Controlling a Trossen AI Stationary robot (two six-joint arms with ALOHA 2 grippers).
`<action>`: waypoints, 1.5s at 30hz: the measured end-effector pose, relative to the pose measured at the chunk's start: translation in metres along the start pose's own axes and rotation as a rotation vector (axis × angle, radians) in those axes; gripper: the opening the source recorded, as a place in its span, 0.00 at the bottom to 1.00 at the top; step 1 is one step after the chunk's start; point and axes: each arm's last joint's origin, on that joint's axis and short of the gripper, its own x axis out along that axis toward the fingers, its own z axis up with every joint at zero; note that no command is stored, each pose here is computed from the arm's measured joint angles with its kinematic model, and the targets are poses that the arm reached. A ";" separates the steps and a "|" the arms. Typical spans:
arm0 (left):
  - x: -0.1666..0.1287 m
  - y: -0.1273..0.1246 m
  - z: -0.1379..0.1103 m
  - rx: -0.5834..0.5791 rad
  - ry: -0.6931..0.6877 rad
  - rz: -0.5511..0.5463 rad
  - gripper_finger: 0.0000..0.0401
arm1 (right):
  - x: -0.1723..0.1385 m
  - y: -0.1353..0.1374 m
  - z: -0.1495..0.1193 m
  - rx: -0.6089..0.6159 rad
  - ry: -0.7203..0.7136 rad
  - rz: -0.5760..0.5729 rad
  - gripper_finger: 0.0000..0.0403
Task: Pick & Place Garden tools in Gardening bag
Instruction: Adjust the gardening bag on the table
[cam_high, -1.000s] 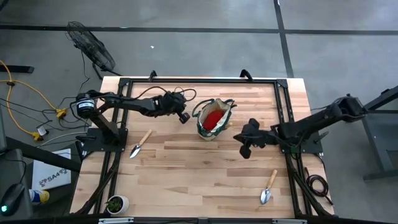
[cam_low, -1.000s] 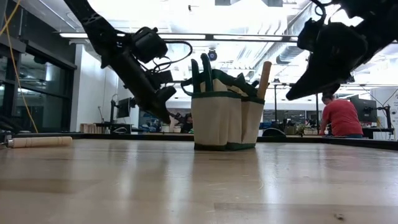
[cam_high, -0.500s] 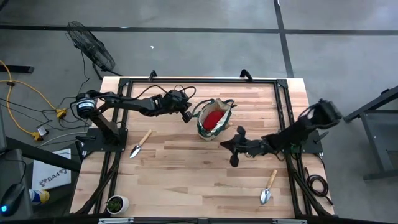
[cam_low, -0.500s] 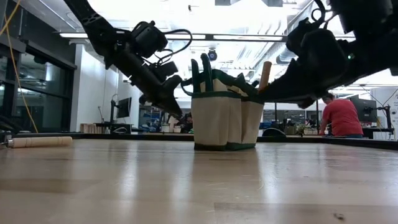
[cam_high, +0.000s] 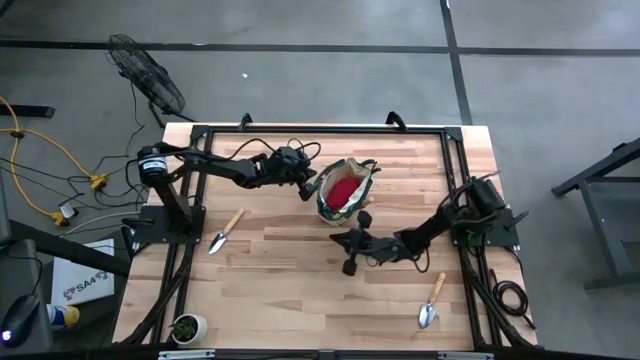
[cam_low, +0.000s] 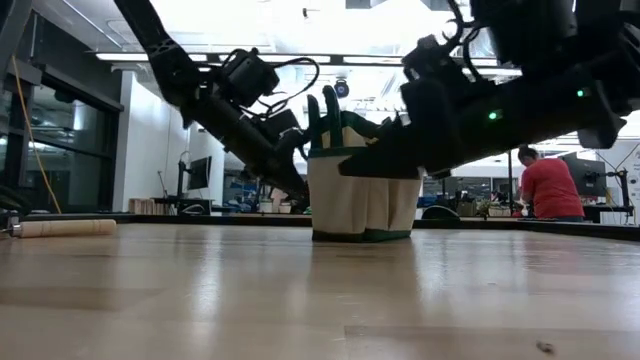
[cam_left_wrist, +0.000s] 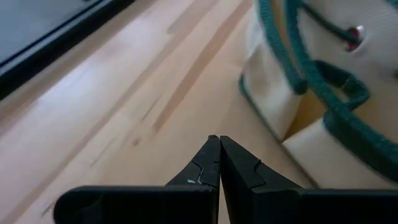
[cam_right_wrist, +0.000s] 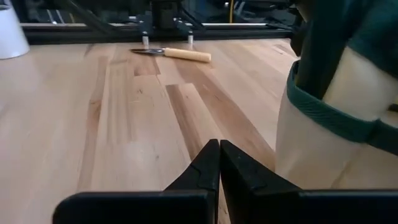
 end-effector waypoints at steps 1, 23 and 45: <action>0.003 -0.001 0.001 0.000 -0.002 -0.009 0.00 | 0.002 0.001 -0.001 -0.003 -0.001 -0.008 0.01; 0.017 -0.030 -0.006 0.015 0.060 -0.155 0.00 | 0.002 0.013 -0.014 -0.035 0.018 -0.319 0.01; 0.001 -0.099 -0.022 0.052 0.062 -0.226 0.00 | -0.036 0.020 -0.020 0.038 0.162 -0.366 0.01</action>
